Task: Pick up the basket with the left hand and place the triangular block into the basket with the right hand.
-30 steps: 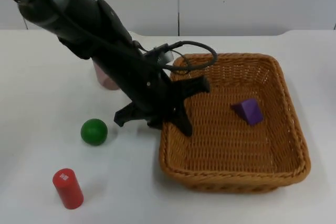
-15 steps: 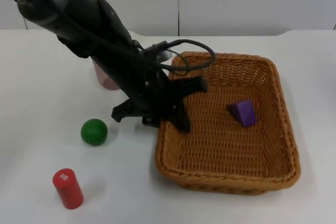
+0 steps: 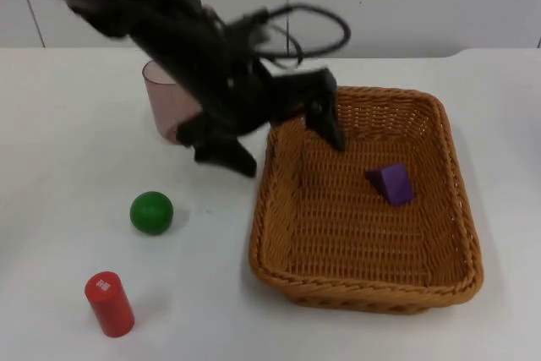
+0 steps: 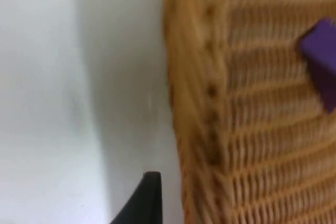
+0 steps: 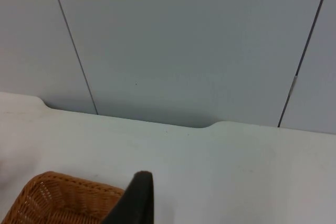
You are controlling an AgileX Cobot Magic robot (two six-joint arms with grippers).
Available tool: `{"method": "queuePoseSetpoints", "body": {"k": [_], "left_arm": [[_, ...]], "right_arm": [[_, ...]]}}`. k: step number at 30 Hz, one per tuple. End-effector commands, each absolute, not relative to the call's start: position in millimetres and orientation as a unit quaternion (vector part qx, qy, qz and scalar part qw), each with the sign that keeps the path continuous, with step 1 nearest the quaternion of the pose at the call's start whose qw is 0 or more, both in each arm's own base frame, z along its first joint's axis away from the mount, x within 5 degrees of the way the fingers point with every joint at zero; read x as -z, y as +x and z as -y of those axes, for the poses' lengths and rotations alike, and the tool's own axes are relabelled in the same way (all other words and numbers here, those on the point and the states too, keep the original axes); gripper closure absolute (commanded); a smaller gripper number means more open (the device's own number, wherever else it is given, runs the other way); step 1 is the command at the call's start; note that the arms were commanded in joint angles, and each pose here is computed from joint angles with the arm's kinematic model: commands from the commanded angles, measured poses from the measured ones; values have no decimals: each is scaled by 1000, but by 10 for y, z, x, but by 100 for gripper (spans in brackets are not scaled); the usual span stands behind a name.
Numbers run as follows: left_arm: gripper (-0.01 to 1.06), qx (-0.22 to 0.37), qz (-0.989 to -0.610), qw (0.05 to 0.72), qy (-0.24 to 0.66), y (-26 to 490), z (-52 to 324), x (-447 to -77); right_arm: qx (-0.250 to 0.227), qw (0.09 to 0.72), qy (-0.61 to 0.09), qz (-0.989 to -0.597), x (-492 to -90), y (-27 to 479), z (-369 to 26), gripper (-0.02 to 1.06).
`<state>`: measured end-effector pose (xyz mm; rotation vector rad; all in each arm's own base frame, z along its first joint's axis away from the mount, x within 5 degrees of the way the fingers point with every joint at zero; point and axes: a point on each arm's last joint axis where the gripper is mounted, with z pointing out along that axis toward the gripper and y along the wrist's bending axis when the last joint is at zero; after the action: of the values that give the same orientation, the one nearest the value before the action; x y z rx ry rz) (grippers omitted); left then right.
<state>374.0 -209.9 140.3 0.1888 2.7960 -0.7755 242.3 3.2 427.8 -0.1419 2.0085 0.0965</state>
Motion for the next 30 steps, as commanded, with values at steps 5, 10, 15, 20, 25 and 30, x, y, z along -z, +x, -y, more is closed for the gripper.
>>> {"method": "queuePoseSetpoints", "body": {"k": [5, 10, 15, 20, 25, 30], "left_arm": [[0, 194, -959, 183, 92, 3716, 1934, -1907], [0, 111, -949, 264, 129, 3633, 1715, -2451], [0, 73, -918, 358, 153, 3479, 1544, -3042], [0, 50, -867, 467, 166, 3284, 1389, -3619], [0, 96, -778, 603, 150, 2955, 1271, -4291], [0, 85, -777, 610, 132, 2786, 1104, -4480]], "right_arm": [[-34, 535, -65, -842, -4286, 2396, -24, 1], [-35, 526, -63, -847, -4192, 2409, -22, 1], [-35, 524, -62, -849, -4161, 2414, -21, 1], [-32, 539, -59, -839, -4206, 2412, -15, 1], [-21, 586, -47, -808, -4318, 2418, 9, 1], [-33, 604, -20, -796, -4374, 2395, 18, 1]]}}
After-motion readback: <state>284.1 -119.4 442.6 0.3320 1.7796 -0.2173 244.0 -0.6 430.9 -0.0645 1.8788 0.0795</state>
